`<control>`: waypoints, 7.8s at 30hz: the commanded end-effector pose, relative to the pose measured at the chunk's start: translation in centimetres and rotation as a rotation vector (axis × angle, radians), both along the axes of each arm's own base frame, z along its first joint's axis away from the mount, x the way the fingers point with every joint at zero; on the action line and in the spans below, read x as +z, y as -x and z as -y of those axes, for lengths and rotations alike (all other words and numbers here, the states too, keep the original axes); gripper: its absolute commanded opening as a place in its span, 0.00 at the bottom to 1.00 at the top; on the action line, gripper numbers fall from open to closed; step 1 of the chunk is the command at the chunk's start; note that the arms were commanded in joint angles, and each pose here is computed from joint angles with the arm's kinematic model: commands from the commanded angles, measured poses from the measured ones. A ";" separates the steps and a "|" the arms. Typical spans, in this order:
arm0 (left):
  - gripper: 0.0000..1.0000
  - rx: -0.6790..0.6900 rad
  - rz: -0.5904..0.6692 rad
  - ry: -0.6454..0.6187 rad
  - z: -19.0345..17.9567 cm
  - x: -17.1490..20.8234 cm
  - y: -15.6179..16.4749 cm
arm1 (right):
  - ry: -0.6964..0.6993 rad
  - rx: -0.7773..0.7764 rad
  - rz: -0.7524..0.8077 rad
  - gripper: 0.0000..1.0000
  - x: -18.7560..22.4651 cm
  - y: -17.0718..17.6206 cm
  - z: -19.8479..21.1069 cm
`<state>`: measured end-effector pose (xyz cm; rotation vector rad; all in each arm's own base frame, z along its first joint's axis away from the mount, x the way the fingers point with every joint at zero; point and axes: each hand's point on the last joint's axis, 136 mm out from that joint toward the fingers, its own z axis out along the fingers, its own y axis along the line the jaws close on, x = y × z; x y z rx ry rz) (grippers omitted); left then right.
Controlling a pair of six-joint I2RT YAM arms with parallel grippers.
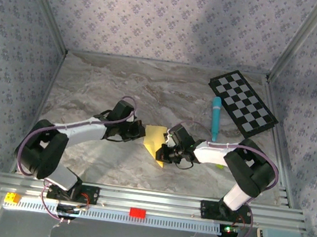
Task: Fold a paper plane with a square sheet of paper (pick it up from the middle)
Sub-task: Third fold the triangle at the center of the table.
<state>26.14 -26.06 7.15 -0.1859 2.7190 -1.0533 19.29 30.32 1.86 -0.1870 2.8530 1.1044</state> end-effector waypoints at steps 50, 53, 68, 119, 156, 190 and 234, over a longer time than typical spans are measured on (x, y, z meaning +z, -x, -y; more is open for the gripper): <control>0.00 -0.065 -0.160 -0.193 0.1 -8.1 3.2 | 0.039 -0.015 -0.085 0.11 -1.7 2.1 2.9; 0.00 -0.065 -0.160 -0.191 0.1 -8.1 3.3 | 0.015 -0.019 -0.062 0.11 -0.6 1.8 2.6; 0.00 -0.064 -0.156 -0.184 0.2 -7.9 3.2 | 0.026 -0.012 -0.079 0.10 -1.0 3.0 3.5; 0.01 -0.051 -0.055 -0.150 0.9 -7.1 2.9 | 0.047 -0.060 -0.079 0.04 -2.9 0.9 2.7; 0.05 0.085 0.017 -0.138 -3.8 -1.5 1.0 | 0.048 -0.082 0.144 0.25 3.6 -3.7 4.0; 0.41 0.013 -0.117 0.105 -0.2 -0.5 -1.3 | -0.143 -0.068 0.132 0.06 4.6 -4.0 2.3; 0.19 -0.019 -0.180 0.176 2.6 -1.8 -3.0 | -0.157 -0.126 0.134 0.06 4.1 -3.6 4.7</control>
